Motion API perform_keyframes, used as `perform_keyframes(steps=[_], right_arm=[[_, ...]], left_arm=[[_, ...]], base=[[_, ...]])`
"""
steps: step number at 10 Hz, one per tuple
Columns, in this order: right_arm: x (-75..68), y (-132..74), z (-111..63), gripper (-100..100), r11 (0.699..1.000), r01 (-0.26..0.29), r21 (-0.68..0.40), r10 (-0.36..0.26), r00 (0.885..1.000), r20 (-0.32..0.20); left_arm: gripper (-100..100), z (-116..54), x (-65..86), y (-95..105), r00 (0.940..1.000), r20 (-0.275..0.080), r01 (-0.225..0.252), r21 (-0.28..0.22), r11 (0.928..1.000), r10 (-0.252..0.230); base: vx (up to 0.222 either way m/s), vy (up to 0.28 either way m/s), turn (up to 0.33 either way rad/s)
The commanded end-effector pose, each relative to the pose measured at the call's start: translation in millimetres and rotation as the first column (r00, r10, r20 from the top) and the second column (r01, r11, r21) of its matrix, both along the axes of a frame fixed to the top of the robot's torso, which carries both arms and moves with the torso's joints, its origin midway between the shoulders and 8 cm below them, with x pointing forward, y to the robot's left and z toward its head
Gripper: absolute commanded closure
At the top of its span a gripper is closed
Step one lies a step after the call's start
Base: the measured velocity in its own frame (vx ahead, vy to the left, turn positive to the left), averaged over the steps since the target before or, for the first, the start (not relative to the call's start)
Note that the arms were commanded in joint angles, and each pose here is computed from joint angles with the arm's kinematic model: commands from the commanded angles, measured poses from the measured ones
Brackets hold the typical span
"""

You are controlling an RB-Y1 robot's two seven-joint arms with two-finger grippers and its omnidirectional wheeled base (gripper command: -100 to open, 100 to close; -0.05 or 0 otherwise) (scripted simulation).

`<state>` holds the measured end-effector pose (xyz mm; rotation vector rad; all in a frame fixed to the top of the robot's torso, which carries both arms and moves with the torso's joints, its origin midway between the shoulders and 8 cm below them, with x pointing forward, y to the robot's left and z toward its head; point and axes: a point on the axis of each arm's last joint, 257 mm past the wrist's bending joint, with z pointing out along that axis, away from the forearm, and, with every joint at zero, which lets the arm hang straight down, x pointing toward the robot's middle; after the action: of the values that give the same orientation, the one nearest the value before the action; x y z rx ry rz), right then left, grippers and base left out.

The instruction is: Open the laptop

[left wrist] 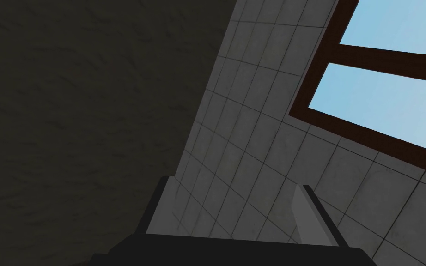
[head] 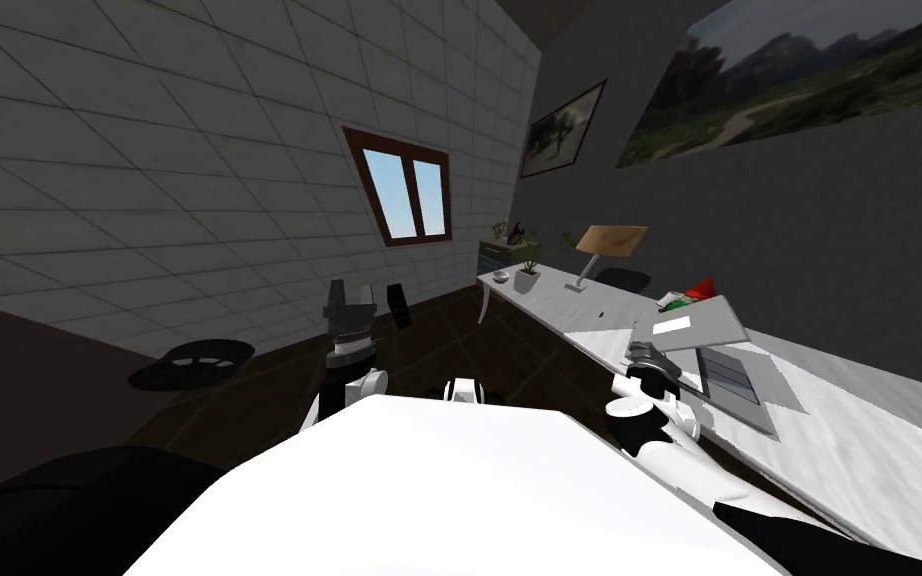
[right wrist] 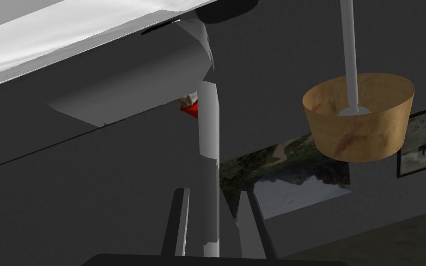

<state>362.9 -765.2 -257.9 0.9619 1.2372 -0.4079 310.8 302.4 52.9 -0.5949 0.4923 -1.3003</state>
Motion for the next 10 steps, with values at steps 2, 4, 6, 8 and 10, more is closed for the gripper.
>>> perform_keyframes(steps=[2, 4, 6, 8, 10], right_arm=[[-20.9, -8, -1.4, 100, 0.997, 0.077, 0.020, -0.078, 0.994, 0.076], [-33.4, -12, -2.9, 100, 0.992, 0.123, 0.034, -0.126, 0.985, 0.113], [-47.3, -15, -5.2, 100, 0.983, 0.174, 0.053, -0.180, 0.972, 0.152], [-61.8, -18, -8.7, 100, 0.971, 0.226, 0.074, -0.236, 0.954, 0.187], [-76.8, -21, -13.3, 100, 0.955, 0.278, 0.098, -0.293, 0.931, 0.218]], left_arm=[[0, 0.0, 0.0, 0.0, 1.0000, 0.000, 0.000, 0.000, 1.0000, 0.000], [0, 0.0, 0.1, 0.0, 1.0000, 0.000, 0.000, 0.000, 1.0000, 0.000], [0, 0.0, 0.0, 0.0, 1.0000, 0.000, 0.000, 0.000, 1.0000, 0.000], [0, 0.0, 0.0, 0.0, 1.0000, 0.000, 0.000, 0.000, 1.0000, 0.000], [0, 0.0, 0.0, 0.0, 1.0000, 0.000, 0.000, 0.000, 1.0000, 0.000]], base=[[-0.150, -0.101, 0.316], [-0.145, -0.096, 0.313], [-0.137, -0.100, 0.274], [-0.135, -0.093, 0.272], [-0.158, -0.063, 0.309]])
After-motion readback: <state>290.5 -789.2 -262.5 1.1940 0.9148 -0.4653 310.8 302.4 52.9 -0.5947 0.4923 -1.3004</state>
